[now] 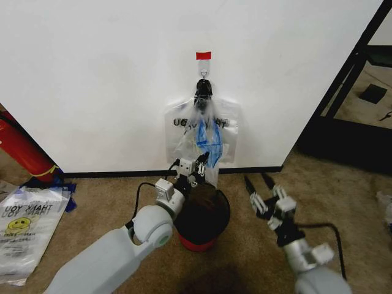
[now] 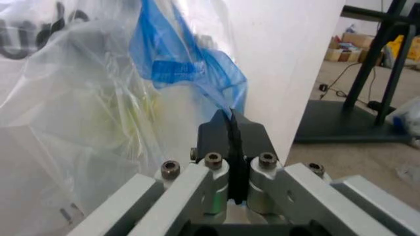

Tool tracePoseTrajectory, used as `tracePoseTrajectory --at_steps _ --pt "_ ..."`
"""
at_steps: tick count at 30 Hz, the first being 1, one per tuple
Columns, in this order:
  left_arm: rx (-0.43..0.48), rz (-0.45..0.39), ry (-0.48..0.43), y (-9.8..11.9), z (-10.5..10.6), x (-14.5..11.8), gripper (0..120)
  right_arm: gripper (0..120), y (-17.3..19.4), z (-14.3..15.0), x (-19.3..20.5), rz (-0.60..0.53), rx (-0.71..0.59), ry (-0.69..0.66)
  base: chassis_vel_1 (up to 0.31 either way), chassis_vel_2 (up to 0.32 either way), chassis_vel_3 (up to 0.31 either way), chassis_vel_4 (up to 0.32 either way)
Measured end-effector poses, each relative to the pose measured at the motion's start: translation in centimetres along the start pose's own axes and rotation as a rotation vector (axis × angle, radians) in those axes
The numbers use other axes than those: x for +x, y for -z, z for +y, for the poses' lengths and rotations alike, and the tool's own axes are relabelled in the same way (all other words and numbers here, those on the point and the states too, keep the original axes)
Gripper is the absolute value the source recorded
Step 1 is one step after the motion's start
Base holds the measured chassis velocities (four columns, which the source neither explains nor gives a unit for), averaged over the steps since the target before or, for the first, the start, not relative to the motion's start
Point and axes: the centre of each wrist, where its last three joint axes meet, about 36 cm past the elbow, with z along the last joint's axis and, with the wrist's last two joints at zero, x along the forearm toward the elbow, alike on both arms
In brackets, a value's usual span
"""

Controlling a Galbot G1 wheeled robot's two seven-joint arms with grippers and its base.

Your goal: Pick up the garbage bag from the wall and place it over the trash bin.

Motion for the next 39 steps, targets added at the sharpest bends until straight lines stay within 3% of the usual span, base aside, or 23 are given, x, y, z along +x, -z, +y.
tracePoseTrajectory --at_steps 9,15,23,27,30,39 --pt "-0.008 -0.001 0.008 0.1 0.4 -0.6 0 99 -2.4 -3.8 -7.4 0.012 0.066 0.110 0.000 0.000 0.000 0.000" --pt "-0.012 0.003 0.018 0.0 0.8 -0.7 0 100 -5.0 -4.1 -10.2 0.051 0.135 0.237 0.000 0.000 0.000 0.000" --pt "-0.012 0.004 0.021 0.0 0.9 -0.6 0 100 -7.0 -3.1 -13.1 0.058 0.176 0.303 0.000 0.000 0.000 0.000" --pt "-0.009 0.004 0.023 -0.1 0.9 -0.6 0 98 -7.0 -2.4 -14.9 0.036 0.176 0.314 0.000 0.000 0.000 0.000" --pt "-0.006 0.002 0.023 0.0 0.8 -0.6 0 90 -7.2 -2.3 -15.8 0.032 0.180 0.316 0.000 0.000 0.000 0.000" --pt "-0.001 -0.001 0.016 0.1 0.5 -0.7 0 57 -8.4 -1.2 -17.3 0.031 0.159 0.329 0.000 0.000 0.000 0.000"
